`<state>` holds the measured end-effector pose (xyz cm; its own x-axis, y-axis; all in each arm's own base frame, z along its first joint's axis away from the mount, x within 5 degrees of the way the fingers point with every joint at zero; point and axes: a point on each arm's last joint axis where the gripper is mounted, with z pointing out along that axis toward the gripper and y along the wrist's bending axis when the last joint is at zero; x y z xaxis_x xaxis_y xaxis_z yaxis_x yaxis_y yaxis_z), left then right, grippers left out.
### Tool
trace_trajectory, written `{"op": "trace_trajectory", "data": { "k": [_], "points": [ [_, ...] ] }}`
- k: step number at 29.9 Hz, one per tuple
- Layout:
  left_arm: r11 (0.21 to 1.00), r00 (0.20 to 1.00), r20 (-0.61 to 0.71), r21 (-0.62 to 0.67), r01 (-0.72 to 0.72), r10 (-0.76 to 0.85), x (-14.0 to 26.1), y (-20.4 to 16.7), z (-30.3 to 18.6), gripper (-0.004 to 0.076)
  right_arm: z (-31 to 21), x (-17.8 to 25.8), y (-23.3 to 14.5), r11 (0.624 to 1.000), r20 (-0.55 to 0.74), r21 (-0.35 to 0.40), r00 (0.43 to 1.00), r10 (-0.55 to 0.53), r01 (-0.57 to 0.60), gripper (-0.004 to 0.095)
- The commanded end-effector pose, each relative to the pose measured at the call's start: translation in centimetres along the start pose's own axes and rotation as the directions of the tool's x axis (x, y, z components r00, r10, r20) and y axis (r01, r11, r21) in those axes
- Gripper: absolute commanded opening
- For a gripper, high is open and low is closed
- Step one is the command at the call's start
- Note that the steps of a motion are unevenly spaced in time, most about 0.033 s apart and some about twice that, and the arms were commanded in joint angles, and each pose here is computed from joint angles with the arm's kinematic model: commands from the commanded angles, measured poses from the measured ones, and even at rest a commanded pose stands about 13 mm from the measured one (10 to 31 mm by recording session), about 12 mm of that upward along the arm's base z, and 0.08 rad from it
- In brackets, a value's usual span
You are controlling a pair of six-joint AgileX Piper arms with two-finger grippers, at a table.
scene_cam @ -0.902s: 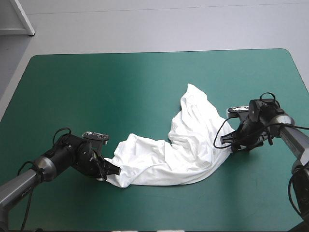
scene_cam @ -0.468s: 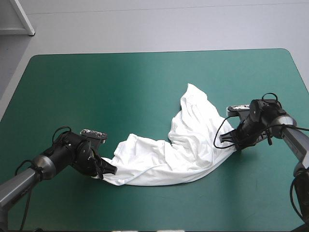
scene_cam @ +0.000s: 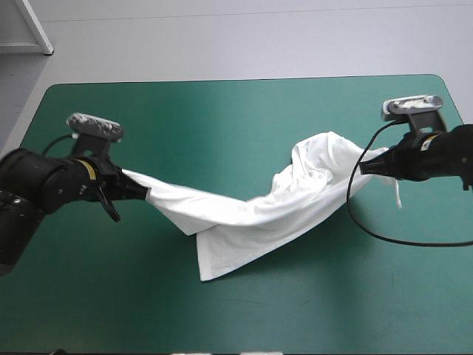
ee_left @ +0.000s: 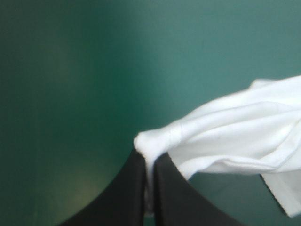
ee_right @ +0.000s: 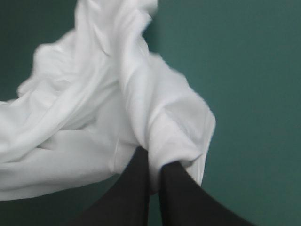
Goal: Fold the cloth
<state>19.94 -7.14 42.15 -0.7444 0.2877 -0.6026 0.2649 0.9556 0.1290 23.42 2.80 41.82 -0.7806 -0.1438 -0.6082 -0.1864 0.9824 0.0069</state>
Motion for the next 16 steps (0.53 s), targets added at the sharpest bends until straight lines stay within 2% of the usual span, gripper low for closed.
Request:
{"op": "trace_trajectory", "data": {
  "k": [1, 5, 9, 16],
  "points": [
    [0.998, 0.98, 0.198, -0.068, 0.006, 0.007, -1.9, 1.9, -6.5, -0.0007, -8.2, -1.2, 0.3, 1.0, 0.237, 0.023, 0.971, -0.018, 0.013, -0.0019],
    [0.99, 0.92, 0.391, -0.137, 0.025, 0.031, -3.6, 3.5, -12.1, -0.0008, -14.0, -1.9, 0.6, 0.999, 0.411, 0.044, 0.911, -0.037, 0.02, -0.0019],
    [0.974, 0.846, 0.528, -0.22, 0.053, 0.074, -4.1, 5.0, -16.9, -0.0008, -18.5, -1.8, 1.0, 0.998, 0.546, 0.053, 0.836, -0.049, 0.024, -0.0019],
    [0.949, 0.742, 0.663, -0.287, 0.131, 0.098, -3.4, 6.8, -22.2, -0.0008, -24.8, -0.6, 1.9, 0.998, 0.714, 0.038, 0.697, -0.063, 0.051, -0.0019]
  ]
}}
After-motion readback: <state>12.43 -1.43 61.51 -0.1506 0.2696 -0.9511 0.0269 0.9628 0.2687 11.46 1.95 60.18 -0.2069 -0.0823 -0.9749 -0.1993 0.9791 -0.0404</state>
